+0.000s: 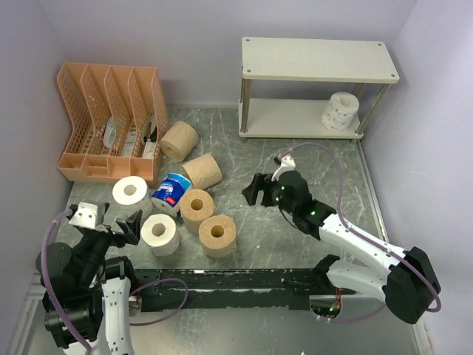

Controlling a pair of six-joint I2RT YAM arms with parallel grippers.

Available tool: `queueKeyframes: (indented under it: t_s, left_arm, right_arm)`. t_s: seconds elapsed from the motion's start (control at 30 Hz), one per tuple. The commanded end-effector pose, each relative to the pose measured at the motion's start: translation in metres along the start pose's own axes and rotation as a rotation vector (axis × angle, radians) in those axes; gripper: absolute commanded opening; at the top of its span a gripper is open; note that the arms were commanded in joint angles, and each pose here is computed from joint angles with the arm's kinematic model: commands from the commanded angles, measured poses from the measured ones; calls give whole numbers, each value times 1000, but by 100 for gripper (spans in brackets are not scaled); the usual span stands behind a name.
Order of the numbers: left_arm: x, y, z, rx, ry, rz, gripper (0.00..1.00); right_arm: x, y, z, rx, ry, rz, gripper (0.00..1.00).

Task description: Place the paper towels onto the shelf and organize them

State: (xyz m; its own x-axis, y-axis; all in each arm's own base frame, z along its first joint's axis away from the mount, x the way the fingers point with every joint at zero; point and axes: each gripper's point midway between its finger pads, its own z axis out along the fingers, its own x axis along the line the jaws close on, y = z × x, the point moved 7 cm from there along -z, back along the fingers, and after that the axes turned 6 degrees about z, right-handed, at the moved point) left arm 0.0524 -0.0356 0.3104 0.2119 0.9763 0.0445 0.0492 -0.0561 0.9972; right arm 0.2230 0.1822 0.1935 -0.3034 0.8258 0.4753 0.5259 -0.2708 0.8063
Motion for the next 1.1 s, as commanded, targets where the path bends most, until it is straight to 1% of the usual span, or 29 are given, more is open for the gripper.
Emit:
queueKeyframes:
  t_s: [0.0, 0.1, 0.27, 0.33, 0.37, 0.43, 0.53, 0.6, 0.77, 0.87, 0.97, 1.07]
  left_arm:
    - [0, 5, -1, -33, 5, 7, 99]
    - [0, 5, -2, -35, 7, 8, 99]
    - [1, 5, -2, -35, 22, 2, 99]
    - [1, 5, -2, -35, 22, 2, 99]
    - [1, 5, -2, -35, 22, 2, 99]
    - [1, 5, -2, -36, 23, 2, 99]
    - [1, 5, -4, -42, 27, 3, 99]
    - [0, 5, -4, -44, 27, 2, 99]
    - [1, 5, -4, -42, 27, 3, 99]
    - [0, 5, -4, -44, 25, 4, 99]
    - [0, 5, -4, -43, 27, 4, 99]
    - [0, 5, -4, -43, 26, 5, 99]
  right_arm:
    - [23, -35, -16, 206, 39, 164, 79]
    - [32, -57, -14, 310, 31, 139, 77]
    - [46, -69, -15, 328, 90, 146, 76]
    - [48, -75, -14, 354, 103, 145, 73]
    - [48, -78, -13, 370, 104, 141, 69]
    - [50, -84, -12, 394, 106, 128, 67]
    - [53, -88, -14, 391, 122, 124, 63]
    - [52, -90, -14, 390, 129, 127, 58]
    - [53, -99, -11, 427, 146, 133, 52]
    - [55, -104, -10, 436, 176, 156, 46]
    - [58, -110, -8, 458, 216, 177, 43]
    - [58, -118, -5, 493, 236, 183, 44]
